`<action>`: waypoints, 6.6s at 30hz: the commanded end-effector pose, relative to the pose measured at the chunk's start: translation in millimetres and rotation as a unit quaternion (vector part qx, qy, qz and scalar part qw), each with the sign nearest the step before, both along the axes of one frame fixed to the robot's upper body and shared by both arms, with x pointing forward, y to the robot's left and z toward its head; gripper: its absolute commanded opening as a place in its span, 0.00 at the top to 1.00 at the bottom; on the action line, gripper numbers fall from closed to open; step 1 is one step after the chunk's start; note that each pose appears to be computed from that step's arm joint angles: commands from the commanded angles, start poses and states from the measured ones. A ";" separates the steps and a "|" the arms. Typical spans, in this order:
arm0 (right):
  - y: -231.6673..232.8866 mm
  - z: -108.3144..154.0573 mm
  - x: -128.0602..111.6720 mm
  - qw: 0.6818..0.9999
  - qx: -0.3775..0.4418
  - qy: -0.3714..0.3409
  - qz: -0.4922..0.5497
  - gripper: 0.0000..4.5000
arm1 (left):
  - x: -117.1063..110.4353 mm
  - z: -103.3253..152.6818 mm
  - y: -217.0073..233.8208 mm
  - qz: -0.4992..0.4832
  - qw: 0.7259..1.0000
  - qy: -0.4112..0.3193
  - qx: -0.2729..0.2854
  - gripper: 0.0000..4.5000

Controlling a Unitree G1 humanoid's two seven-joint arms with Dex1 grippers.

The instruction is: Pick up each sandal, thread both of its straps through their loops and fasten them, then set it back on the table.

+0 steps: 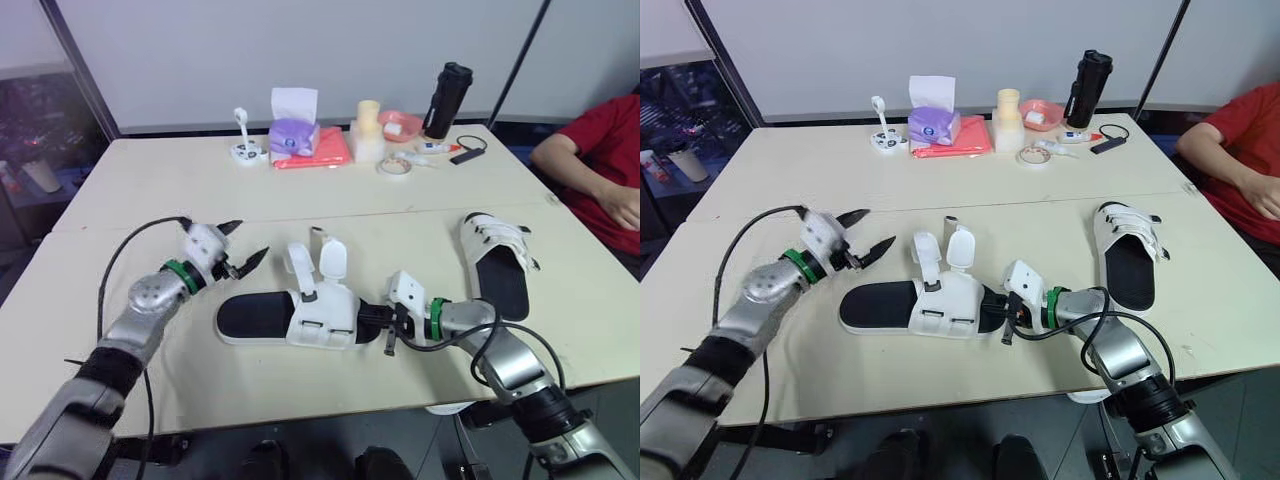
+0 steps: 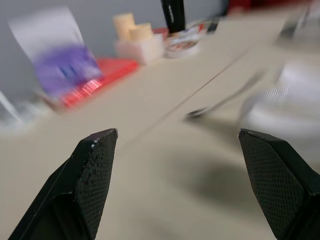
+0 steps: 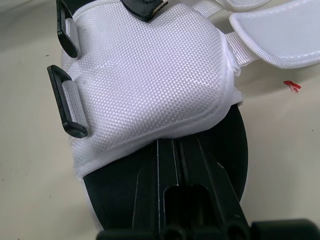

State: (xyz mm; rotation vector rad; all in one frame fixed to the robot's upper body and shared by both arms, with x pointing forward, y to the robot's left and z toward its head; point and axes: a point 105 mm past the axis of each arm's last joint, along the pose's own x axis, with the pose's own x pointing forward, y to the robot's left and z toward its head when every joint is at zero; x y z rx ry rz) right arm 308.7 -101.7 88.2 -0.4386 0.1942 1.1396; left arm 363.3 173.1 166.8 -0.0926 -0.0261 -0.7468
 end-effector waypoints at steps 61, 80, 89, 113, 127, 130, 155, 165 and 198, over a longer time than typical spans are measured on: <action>-3.0 -32.8 0.3 0.998 -0.035 0.038 -0.037 1.00 | -26.8 -16.5 -98.2 -0.277 0.904 0.291 -0.145 0.98; 0.0 -34.8 -0.8 0.998 -0.036 0.036 -0.036 1.00 | -47.5 -36.0 -99.7 -0.309 0.897 0.306 -0.074 0.98; 0.3 -36.5 -0.2 0.998 -0.039 0.037 -0.035 1.00 | -46.5 -13.9 -96.7 -0.321 0.891 0.298 -0.120 0.98; 3.7 -35.6 3.0 0.998 -0.028 0.035 -0.039 1.00 | -50.7 1.0 -99.2 -0.308 0.917 0.225 -0.118 0.98; 3.2 -37.1 3.3 0.998 -0.033 0.035 -0.036 1.00 | -46.8 -5.6 -94.9 -0.285 0.915 0.249 -0.139 0.98; 3.3 -37.1 3.1 0.998 -0.032 0.035 -0.037 1.00 | -47.6 -11.3 -96.7 -0.283 0.917 0.252 -0.129 0.98; 5.0 -37.2 5.9 0.998 -0.028 0.032 -0.041 1.00 | -76.8 -38.0 -97.6 -0.319 0.918 0.235 -0.012 0.98; 4.3 -38.6 6.2 0.998 -0.030 0.033 -0.041 1.00 | -80.4 -21.2 -90.3 -0.329 0.915 0.225 -0.062 0.59; -2.7 -41.0 8.1 0.998 -0.044 0.032 -0.035 1.00 | -122.4 -52.2 -63.4 -0.343 0.908 0.223 0.090 0.01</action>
